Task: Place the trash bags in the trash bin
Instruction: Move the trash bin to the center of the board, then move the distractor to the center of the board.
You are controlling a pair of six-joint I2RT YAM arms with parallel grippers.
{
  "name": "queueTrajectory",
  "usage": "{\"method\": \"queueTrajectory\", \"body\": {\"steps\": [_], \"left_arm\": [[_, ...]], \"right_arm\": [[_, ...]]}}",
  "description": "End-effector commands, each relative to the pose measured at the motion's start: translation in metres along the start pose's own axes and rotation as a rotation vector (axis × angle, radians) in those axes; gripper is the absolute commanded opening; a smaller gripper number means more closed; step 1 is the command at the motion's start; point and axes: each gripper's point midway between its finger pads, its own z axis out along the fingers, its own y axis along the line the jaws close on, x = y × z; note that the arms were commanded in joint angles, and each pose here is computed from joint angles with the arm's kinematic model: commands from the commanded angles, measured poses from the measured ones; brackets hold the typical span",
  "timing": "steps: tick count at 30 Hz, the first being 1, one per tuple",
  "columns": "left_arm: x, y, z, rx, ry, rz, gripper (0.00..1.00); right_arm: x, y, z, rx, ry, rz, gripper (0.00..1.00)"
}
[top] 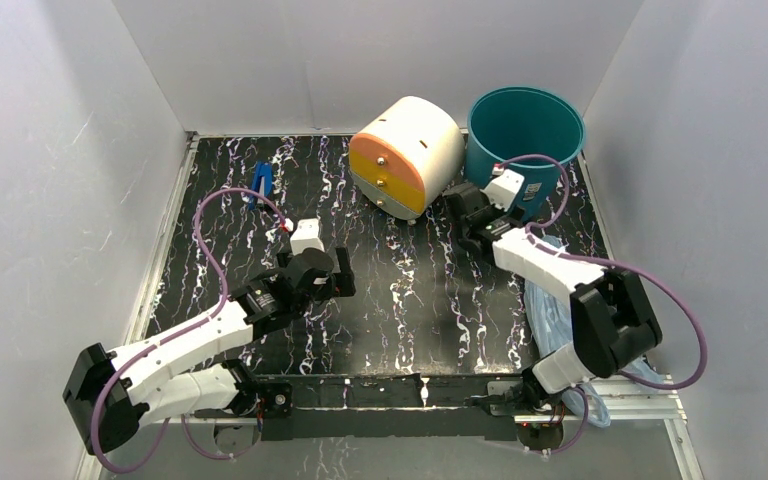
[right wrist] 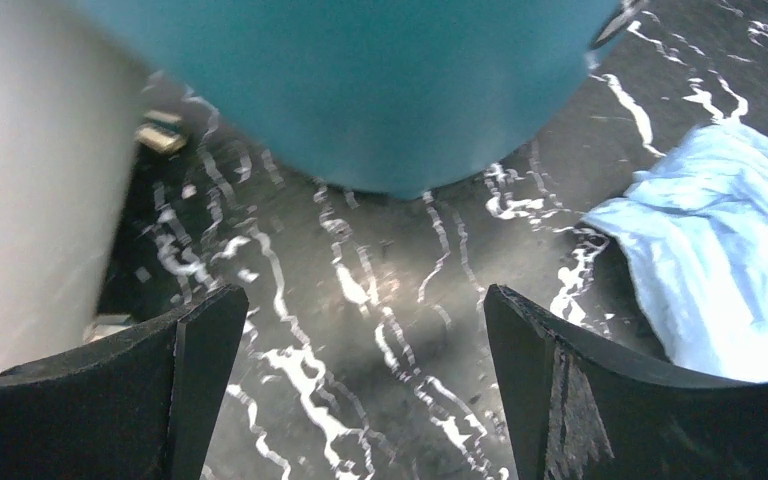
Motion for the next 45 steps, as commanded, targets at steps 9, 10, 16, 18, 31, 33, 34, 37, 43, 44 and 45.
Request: {"method": "queueTrajectory", "body": {"steps": [9,10,16,18,31,33,34,37,43,44,45], "left_arm": [[-0.019,0.004,-0.003,-0.039,-0.057,-0.008,0.96],[-0.019,0.005,-0.003,-0.041,-0.058,-0.005,0.95],[-0.021,0.006,-0.004,-0.046,-0.065,0.004,0.96],[-0.020,0.008,-0.005,-0.047,-0.065,0.004,0.95],[-0.018,0.019,-0.009,-0.073,-0.081,0.008,0.96],[-0.019,0.020,-0.008,-0.078,-0.083,0.013,0.96],[-0.020,0.020,-0.008,-0.081,-0.085,0.014,0.96],[-0.020,0.020,-0.007,-0.085,-0.088,0.018,0.96],[-0.020,0.019,-0.005,-0.083,-0.089,0.029,0.96],[-0.020,0.019,-0.005,-0.084,-0.088,0.033,0.96],[-0.020,0.020,-0.005,-0.086,-0.088,0.037,0.96]], "right_arm": [[-0.012,-0.012,0.038,0.077,0.031,0.105,0.99],[-0.015,-0.011,0.041,0.066,0.027,0.109,0.99],[-0.031,-0.037,0.078,0.114,0.045,0.195,0.99],[-0.038,-0.049,0.091,0.135,0.048,0.232,0.99],[-0.033,-0.054,0.081,-0.001,0.212,0.246,0.99],[-0.028,-0.047,0.065,-0.084,0.237,0.246,0.99],[-0.025,-0.045,0.057,-0.117,0.250,0.253,0.99],[-0.014,-0.035,0.030,-0.249,0.294,0.272,0.99],[0.004,0.012,-0.046,-0.721,0.340,0.267,0.98],[0.005,0.019,-0.058,-0.774,0.346,0.258,0.98],[0.006,0.026,-0.067,-0.808,0.346,0.250,0.98]]}}
